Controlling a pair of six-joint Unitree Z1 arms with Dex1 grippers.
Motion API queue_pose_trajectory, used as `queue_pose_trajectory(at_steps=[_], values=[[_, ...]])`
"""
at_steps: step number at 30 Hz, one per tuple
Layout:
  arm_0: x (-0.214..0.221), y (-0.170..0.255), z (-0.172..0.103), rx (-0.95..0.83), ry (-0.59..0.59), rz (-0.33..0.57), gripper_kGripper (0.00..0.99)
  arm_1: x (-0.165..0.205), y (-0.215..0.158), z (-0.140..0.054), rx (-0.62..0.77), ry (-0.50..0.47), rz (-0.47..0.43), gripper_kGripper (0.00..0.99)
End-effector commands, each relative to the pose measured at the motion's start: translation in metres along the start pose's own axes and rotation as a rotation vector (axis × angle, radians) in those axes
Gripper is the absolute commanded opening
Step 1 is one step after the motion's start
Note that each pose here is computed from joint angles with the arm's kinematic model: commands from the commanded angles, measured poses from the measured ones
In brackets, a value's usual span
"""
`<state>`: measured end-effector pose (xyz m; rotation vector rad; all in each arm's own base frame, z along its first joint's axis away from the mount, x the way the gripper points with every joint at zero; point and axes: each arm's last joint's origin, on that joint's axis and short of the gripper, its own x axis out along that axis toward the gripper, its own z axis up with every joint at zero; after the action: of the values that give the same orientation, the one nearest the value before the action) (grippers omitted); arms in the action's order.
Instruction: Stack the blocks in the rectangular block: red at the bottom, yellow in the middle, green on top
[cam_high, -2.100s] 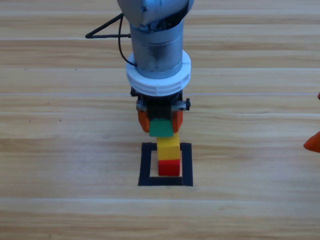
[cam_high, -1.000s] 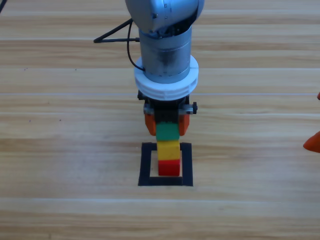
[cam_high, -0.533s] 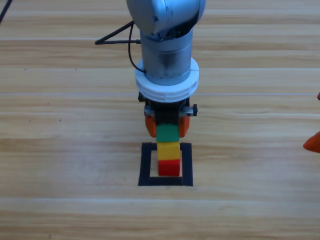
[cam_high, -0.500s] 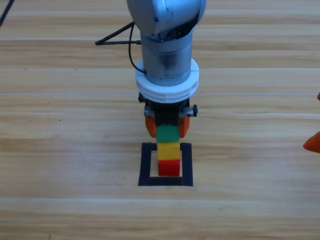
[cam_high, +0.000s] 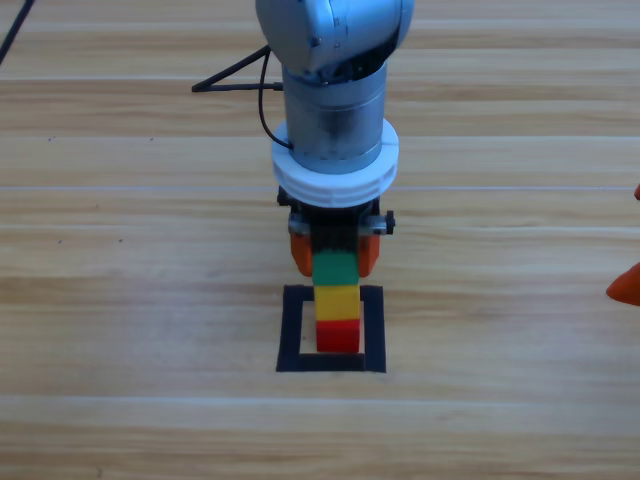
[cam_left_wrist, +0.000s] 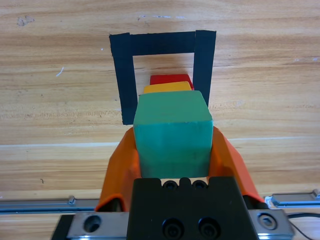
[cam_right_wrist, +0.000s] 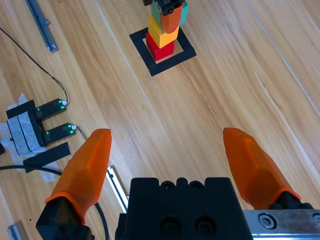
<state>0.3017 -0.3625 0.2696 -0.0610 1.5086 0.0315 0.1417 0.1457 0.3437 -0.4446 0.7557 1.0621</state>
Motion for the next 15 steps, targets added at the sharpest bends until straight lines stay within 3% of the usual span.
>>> queue_pose_trajectory(at_steps=[1, 10, 15], values=[[0.009, -0.008, -0.014, 0.032, 0.018, 0.030, 0.977, 0.018, -0.008, -0.008, 0.036, 0.064, 0.020, 0.982], [-0.009, -0.003, -0.016, 0.034, -0.011, 0.007, 0.990, 0.026, -0.011, -0.008, 0.037, 0.089, 0.026, 0.982], [-0.078, 0.024, -0.030, 0.031, -0.156, -0.064, 0.990, 0.025, -0.011, -0.007, 0.035, 0.085, 0.028, 0.982]])
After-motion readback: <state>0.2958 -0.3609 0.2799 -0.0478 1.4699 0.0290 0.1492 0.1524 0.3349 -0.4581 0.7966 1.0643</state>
